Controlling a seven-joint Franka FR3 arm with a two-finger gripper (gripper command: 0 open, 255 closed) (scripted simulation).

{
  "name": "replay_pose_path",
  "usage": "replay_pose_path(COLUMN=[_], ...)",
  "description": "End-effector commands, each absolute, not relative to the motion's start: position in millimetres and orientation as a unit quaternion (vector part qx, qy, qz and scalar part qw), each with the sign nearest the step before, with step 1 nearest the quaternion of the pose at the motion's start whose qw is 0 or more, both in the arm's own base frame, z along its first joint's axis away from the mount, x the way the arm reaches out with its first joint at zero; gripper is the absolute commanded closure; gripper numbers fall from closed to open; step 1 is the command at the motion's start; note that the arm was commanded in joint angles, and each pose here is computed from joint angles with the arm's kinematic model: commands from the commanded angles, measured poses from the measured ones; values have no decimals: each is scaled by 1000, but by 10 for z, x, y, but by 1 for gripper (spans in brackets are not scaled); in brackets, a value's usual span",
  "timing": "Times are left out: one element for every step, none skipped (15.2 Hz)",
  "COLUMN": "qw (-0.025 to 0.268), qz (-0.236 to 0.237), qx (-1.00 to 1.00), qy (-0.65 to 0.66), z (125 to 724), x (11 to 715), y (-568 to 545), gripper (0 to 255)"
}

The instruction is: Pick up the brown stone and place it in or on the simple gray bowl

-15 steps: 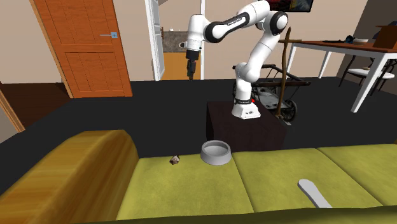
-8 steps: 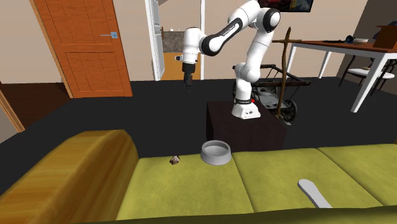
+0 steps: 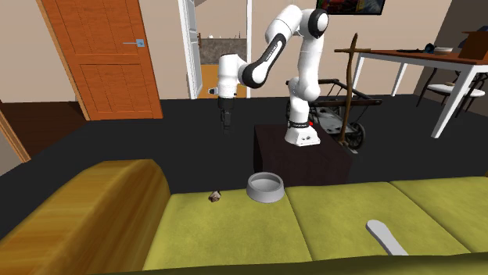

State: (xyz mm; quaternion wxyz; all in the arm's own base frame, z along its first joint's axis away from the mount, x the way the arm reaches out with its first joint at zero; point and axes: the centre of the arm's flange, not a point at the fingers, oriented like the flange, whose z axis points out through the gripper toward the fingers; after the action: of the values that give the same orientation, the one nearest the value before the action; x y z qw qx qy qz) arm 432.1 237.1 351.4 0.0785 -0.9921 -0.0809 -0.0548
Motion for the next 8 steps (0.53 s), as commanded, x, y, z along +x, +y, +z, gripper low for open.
replay_pose_path(qw=[84,86,89,91,94,96,98,101], qz=[-51,-50,-48,-46,-44,-42,-41,-39], qx=[-992,-992,-991,-991,-991,-991,-991,-991], qy=[-82,-82,-82,-83,-83,-84,-84,-84], z=[3321,3231,3141,3051,2962,2872,2784,2695], x=[4353,4383,4413,4442,4471,4500,4528,4555], y=[2565,2652,2740,2827,2916,3004,3094,3183], gripper=[0,0,0,0,0,0,0,0])
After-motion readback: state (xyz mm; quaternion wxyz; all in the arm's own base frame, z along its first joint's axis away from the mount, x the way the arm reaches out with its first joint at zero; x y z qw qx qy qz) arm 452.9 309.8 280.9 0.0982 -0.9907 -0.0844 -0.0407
